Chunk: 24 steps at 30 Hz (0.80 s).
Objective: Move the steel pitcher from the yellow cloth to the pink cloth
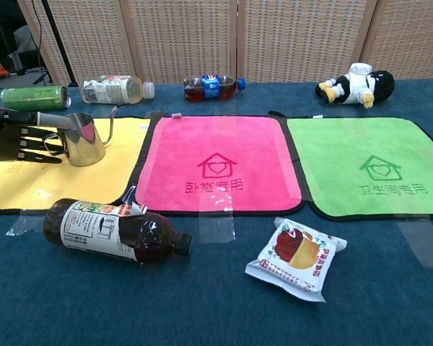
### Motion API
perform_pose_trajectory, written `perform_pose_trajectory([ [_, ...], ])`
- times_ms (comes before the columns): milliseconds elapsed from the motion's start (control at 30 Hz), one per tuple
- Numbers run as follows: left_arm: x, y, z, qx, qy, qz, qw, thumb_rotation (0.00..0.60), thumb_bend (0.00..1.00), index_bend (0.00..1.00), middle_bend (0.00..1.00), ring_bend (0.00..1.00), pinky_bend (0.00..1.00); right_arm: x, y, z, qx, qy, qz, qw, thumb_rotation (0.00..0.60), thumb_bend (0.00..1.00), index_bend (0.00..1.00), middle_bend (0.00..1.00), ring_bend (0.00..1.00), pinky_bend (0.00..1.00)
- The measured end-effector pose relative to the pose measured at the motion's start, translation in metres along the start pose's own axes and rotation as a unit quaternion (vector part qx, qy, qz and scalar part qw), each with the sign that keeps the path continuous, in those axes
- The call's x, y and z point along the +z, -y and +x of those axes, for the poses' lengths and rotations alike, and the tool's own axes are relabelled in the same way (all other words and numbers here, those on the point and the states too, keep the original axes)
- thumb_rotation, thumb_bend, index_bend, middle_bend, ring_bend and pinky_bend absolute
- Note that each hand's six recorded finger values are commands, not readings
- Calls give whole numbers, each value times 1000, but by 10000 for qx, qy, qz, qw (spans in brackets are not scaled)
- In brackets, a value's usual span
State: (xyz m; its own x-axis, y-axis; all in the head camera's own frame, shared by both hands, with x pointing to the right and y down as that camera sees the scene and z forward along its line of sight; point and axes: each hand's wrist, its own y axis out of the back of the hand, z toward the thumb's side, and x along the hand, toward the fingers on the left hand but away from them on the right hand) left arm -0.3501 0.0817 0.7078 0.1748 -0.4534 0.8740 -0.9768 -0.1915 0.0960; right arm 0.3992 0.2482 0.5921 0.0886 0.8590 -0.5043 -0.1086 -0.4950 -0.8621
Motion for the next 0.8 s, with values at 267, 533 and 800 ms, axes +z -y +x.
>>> perform_pose_trajectory([
  [267,6,4,-3,35,151,219,9996,600,237,0,0,0,0,1,1,0,9,-12,10,10000,600,410,0,0,0,0],
  [533,5,6,0,84,141,310,9994,600,237,0,0,0,0,3,2,0,22,-35,27,10000,600,411,0,0,0,0],
  [800,13,24,7,-23,218,553,9982,600,237,0,0,0,0,3,3,0,30,-43,35,10000,600,409,0,0,0,0],
])
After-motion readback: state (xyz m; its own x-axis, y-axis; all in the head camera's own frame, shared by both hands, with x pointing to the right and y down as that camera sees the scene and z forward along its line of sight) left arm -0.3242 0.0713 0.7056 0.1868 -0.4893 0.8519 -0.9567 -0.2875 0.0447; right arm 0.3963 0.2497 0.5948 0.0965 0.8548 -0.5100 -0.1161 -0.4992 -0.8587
